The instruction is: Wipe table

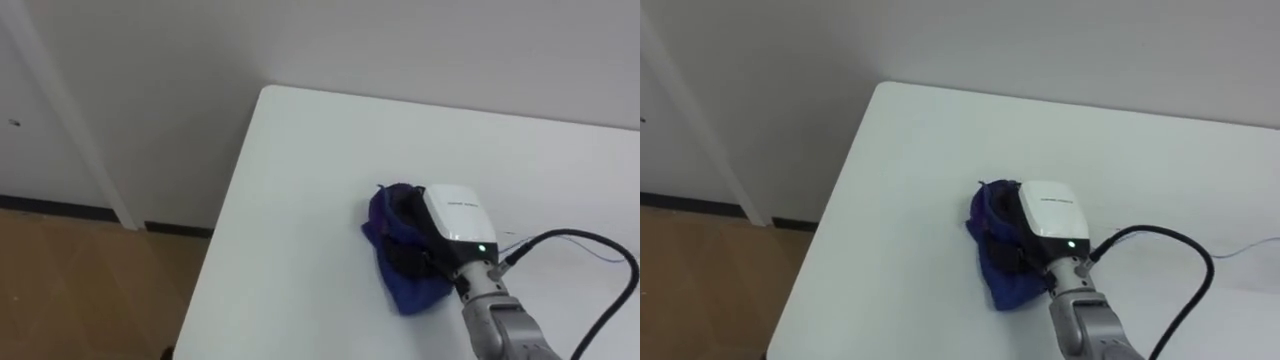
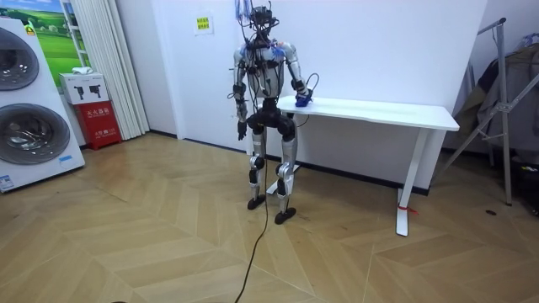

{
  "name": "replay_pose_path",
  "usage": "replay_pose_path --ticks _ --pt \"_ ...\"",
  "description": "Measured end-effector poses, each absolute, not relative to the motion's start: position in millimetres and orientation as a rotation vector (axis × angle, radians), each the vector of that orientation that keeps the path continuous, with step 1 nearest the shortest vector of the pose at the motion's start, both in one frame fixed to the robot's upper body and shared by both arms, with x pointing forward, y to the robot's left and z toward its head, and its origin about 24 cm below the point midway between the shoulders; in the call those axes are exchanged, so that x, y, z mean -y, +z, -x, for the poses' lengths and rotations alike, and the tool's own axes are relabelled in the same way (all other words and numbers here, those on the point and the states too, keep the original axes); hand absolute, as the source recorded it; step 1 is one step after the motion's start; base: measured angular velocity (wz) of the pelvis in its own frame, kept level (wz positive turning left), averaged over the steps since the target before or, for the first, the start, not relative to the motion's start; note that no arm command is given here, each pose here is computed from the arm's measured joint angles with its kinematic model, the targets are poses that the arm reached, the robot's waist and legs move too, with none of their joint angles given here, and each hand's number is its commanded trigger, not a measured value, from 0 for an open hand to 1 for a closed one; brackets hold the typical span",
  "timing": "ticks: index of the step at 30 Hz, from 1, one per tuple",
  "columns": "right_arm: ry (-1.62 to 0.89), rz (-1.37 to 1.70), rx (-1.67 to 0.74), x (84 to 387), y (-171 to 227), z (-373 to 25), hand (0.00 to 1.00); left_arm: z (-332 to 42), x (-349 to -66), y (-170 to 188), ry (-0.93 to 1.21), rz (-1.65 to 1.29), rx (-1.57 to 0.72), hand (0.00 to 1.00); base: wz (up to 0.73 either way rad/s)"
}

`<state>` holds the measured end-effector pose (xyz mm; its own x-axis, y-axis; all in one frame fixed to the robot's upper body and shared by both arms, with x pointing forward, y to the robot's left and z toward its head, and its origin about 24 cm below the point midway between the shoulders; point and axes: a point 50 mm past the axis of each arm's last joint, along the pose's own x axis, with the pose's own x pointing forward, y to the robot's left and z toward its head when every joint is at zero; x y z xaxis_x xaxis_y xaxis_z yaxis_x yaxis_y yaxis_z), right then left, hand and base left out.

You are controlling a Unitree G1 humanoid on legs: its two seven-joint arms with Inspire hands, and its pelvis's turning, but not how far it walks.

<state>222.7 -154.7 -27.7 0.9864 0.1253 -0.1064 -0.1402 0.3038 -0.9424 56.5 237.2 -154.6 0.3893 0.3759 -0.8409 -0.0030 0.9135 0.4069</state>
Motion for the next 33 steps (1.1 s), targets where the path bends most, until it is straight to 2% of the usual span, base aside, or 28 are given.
replay_pose_path --ticks 5,10,15,16,18,21,28,33 --pt "0.157 1.219 -0.056 157 -31 -226 1.00 -54 -233 -156 0.241 -0.362 -1.164 0.00 -0.07" --pt "0.078 1.096 -0.138 178 -43 -231 1.00 -34 -240 -157 0.260 -0.384 -1.240 0.00 0.21" --pt "-0.160 0.998 -0.248 230 -47 -236 1.00 -15 -261 -153 0.298 -0.449 -1.307 0.00 0.39" --pt "-0.190 1.003 -0.260 239 -46 -236 1.00 -15 -263 -152 0.303 -0.459 -1.311 0.00 0.25" --pt "-0.286 1.045 -0.321 275 -44 -230 1.00 -17 -273 -148 0.315 -0.492 -1.297 0.00 0.26" --pt "-0.354 1.109 -0.389 305 -46 -217 1.00 -19 -285 -143 0.342 -0.514 -1.285 0.00 0.05" --pt "-0.511 1.094 -0.511 336 -55 -180 1.00 -24 -285 -142 0.366 -0.504 -1.259 0.00 -0.01" --pt "-0.559 1.108 -0.553 344 -59 -162 1.00 -29 -283 -142 0.371 -0.500 -1.242 0.00 0.00"
